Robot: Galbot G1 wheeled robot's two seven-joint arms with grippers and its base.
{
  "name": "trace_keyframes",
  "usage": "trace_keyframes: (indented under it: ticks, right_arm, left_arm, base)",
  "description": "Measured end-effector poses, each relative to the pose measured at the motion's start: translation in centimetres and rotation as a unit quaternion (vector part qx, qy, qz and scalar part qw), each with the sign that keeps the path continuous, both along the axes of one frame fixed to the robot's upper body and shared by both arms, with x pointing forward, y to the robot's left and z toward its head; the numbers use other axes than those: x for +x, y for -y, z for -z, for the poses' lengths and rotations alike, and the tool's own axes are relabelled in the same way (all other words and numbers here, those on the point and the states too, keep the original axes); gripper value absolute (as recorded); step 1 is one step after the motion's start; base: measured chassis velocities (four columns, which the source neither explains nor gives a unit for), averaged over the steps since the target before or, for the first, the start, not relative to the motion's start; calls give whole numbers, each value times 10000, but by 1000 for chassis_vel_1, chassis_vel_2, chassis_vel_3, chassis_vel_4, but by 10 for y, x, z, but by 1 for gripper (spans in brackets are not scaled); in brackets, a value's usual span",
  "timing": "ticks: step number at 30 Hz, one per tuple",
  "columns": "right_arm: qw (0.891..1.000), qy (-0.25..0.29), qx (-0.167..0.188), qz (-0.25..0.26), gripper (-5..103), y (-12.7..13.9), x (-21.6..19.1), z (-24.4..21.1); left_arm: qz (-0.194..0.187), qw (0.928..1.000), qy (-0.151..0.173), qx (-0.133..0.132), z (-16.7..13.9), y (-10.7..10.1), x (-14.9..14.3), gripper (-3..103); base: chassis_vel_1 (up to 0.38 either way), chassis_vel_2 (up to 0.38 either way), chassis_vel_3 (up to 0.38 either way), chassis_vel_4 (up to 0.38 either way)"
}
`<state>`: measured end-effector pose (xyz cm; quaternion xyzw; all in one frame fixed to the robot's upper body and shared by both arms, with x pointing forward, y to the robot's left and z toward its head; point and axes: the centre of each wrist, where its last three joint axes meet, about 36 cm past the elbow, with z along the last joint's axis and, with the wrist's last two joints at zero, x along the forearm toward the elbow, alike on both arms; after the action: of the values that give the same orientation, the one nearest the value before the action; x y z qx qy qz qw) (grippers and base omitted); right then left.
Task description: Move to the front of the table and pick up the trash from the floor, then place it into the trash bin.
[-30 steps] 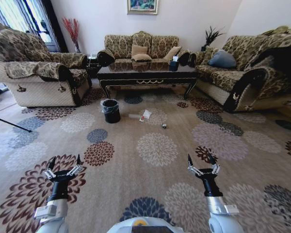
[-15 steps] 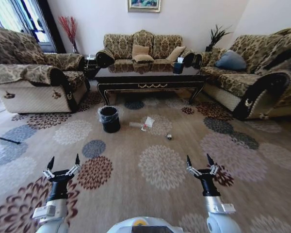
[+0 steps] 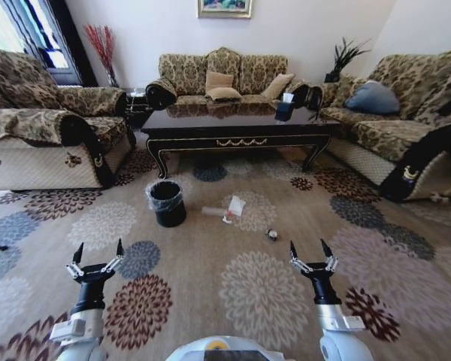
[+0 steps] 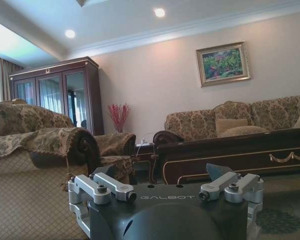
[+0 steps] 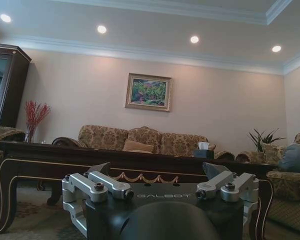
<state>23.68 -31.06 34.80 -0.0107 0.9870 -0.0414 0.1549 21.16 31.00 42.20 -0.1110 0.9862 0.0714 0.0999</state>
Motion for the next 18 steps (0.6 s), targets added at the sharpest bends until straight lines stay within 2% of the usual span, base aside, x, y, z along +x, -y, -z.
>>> trace_keyframes:
  ticks: [12, 18]
  right_arm:
    - [10000, 8, -3, 16, 100, 1, 0, 0]
    - [9998, 146, 139, -32, 100, -3, 3, 3]
  left_arm:
    - [6, 10000, -4, -22, 3, 0, 2, 100]
    - [4, 10000, -29, -35, 7, -1, 4, 100]
  base:
    - [-289, 291, 295, -287]
    - [-230, 246, 217, -219]
